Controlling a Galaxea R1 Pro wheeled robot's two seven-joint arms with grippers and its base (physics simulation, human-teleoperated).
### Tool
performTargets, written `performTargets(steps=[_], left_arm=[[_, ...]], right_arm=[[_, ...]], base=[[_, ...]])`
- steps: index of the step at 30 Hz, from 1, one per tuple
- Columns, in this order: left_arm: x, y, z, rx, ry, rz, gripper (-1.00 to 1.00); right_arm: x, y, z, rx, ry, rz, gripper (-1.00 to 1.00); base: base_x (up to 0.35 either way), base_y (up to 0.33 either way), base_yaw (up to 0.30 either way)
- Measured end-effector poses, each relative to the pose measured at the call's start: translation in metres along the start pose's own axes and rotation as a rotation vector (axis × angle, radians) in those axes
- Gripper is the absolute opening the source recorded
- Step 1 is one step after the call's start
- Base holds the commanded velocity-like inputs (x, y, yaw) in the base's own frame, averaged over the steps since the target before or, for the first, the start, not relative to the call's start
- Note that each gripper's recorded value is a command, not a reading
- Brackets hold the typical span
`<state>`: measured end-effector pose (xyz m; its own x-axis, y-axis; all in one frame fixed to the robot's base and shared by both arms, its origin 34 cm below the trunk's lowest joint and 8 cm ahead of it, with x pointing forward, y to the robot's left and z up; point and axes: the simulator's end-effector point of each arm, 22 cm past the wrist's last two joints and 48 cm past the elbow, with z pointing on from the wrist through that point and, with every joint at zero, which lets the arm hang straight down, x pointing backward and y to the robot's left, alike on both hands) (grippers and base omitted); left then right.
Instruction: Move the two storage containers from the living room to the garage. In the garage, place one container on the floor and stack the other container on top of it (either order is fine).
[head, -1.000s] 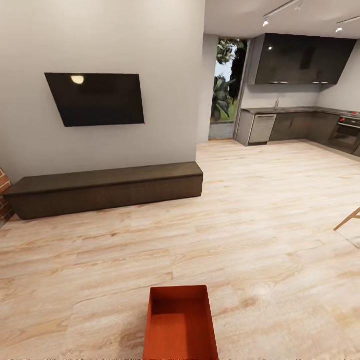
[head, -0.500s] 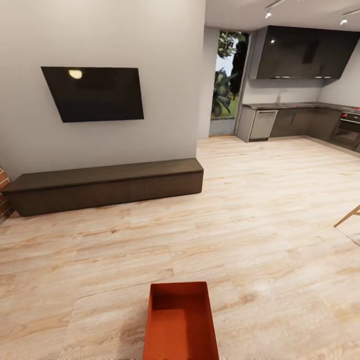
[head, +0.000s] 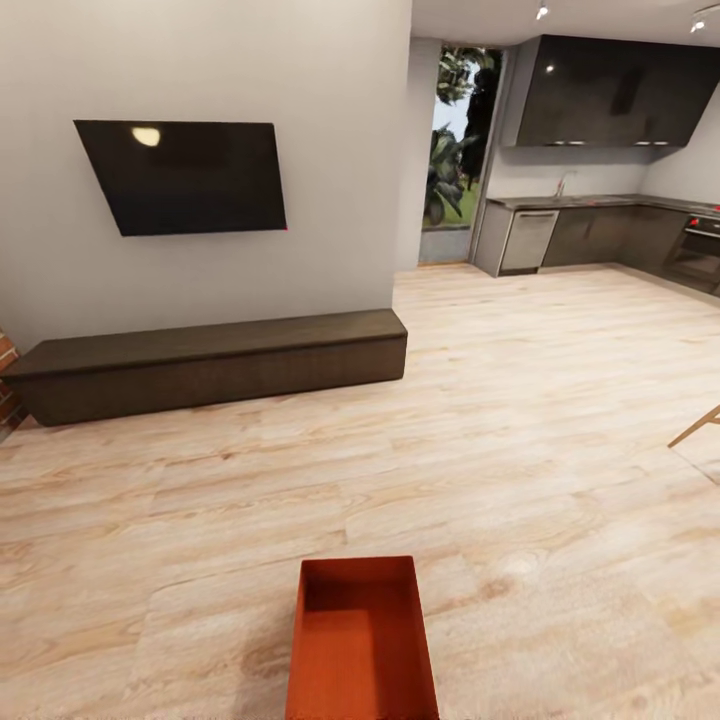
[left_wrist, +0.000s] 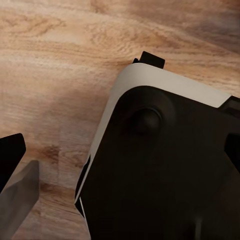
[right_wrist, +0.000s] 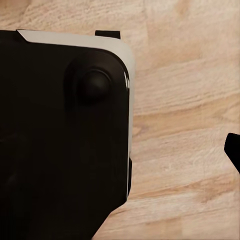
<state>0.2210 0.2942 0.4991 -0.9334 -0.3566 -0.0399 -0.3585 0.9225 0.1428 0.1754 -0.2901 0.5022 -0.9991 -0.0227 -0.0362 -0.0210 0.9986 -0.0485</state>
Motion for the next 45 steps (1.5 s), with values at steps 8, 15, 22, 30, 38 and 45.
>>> performTargets(steps=[8,15,22,30,38,45], left_arm=[[0.005,0.002,0.001,-0.005,0.012,0.001,1.00],[0.009,0.003,0.002,-0.009,0.022,0.002,1.00],[0.013,0.005,0.003,-0.013,0.032,0.005,1.00],[0.018,0.006,0.004,-0.017,0.045,0.004,1.00],[0.023,0.007,0.004,-0.021,0.057,0.008,1.00],[0.027,0.009,0.005,-0.026,0.067,0.008,1.00]], right_arm=[[0.005,0.000,0.000,0.000,0.012,-0.001,1.00],[0.009,0.000,0.000,-0.001,0.023,-0.001,1.00],[0.014,0.000,0.001,-0.001,0.034,-0.002,1.00],[0.019,0.000,0.001,-0.001,0.046,-0.003,1.00],[0.024,0.001,0.001,-0.001,0.059,-0.003,1.00],[0.028,0.001,0.001,-0.002,0.069,-0.004,1.00]], base=[[0.000,0.000,0.000],[0.000,0.000,0.000],[0.000,0.000,0.000],[0.000,0.000,0.000],[0.000,0.000,0.000],[0.000,0.000,0.000]])
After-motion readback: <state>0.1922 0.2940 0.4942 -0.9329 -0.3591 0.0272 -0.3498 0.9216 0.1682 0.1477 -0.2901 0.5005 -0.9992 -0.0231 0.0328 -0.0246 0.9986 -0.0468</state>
